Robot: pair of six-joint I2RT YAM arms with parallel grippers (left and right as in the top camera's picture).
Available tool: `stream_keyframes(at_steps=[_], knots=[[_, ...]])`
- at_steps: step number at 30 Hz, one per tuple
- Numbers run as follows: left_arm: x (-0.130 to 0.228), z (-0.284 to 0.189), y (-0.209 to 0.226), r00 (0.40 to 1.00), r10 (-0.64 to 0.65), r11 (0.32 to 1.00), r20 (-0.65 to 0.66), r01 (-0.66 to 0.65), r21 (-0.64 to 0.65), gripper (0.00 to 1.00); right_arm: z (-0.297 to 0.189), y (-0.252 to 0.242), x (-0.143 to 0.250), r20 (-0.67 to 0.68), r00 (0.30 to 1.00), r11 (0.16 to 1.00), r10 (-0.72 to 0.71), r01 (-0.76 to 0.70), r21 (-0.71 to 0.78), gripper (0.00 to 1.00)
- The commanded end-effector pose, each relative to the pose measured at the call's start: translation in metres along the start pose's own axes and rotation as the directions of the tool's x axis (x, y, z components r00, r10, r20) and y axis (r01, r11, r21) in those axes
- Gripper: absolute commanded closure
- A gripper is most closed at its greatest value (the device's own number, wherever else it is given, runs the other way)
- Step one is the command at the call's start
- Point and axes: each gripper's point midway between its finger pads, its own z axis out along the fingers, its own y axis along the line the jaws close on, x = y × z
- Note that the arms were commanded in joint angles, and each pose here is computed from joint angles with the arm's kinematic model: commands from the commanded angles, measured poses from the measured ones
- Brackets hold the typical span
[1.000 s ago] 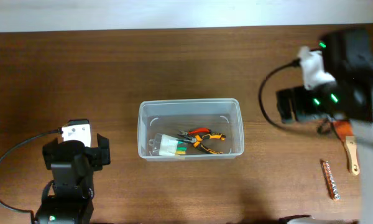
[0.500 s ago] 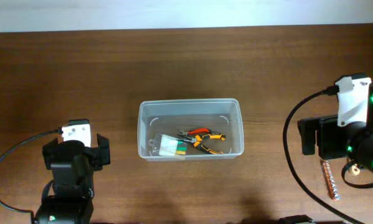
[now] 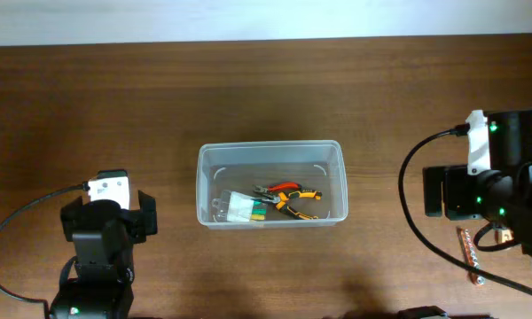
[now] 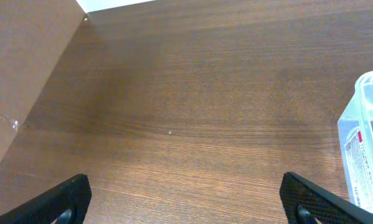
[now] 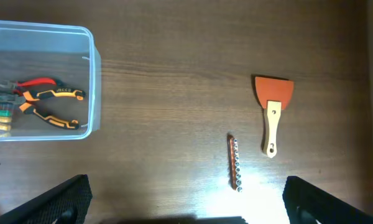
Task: Pack container
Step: 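Release the pliers and move the right gripper right toward the scraper, then lower the right gripper and close it on the scraper's wooden handle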
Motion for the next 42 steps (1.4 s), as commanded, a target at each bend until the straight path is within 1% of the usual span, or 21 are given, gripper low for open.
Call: stream_keyframes(at_steps=[1,5,7,12,15,18,22,24,25,28,33,39,42], knots=[[-0.009,-0.004,0.002,1.000,0.010,1.000,0.022,-0.010,-0.006,0.01,-0.011,-0.008,0.006,0.039,0.999,0.999,0.031,-0.032,0.029,0.01],[-0.008,-0.004,0.002,1.000,0.010,1.000,0.022,-0.010,-0.006,0.01,-0.018,-0.010,0.009,0.067,0.998,0.999,0.022,-0.024,0.033,0.01],[-0.008,-0.004,0.002,1.000,0.011,1.000,0.022,-0.011,-0.006,0.01,-0.016,-0.011,0.010,0.060,0.998,0.999,-0.023,0.021,0.040,0.02],[-0.008,-0.004,0.002,1.000,0.010,1.000,0.022,-0.010,-0.006,0.01,0.010,-0.005,0.015,-0.010,0.998,0.997,-0.062,0.063,0.034,0.01],[-0.008,-0.004,0.002,1.000,0.010,1.000,0.022,-0.010,-0.006,0.01,0.033,-0.003,0.022,-0.083,0.992,0.994,-0.100,0.103,0.031,0.01],[-0.008,-0.004,0.002,1.000,0.010,1.000,0.022,-0.010,-0.006,0.01,0.053,-0.010,0.026,-0.147,0.988,0.998,-0.055,0.060,0.030,0.01],[-0.008,-0.004,0.002,1.000,0.010,1.000,0.022,-0.010,-0.006,0.01,0.073,-0.010,0.025,-0.187,0.980,0.990,-0.066,0.040,-0.138,0.01],[-0.008,-0.004,0.002,1.000,0.011,1.000,0.022,-0.011,-0.006,0.01,0.083,-0.024,0.028,-0.221,0.975,0.987,-0.029,-0.007,-0.158,0.01],[-0.008,-0.004,0.002,1.000,0.010,1.000,0.022,-0.010,-0.006,0.01,0.088,-0.030,0.026,-0.225,0.974,0.984,0.016,-0.055,-0.168,0.01],[-0.008,-0.004,0.002,1.000,0.010,1.000,0.022,-0.010,-0.006,0.01,0.101,-0.042,0.025,-0.235,0.970,0.959,0.066,-0.127,-0.255,0.01],[-0.008,-0.004,0.002,1.000,0.010,1.000,0.022,-0.010,-0.006,0.01,0.127,-0.068,0.038,-0.333,0.930,0.937,0.159,-0.248,-0.245,0.01],[-0.008,-0.004,0.002,1.000,0.010,1.000,0.022,-0.010,-0.006,0.01,0.160,-0.078,0.050,-0.399,0.904,0.941,0.153,-0.257,-0.221,0.01],[-0.008,-0.004,0.002,1.000,0.010,1.000,0.022,-0.010,-0.006,0.01,0.176,-0.077,0.057,-0.386,0.918,0.949,0.085,-0.193,-0.250,0.01]])
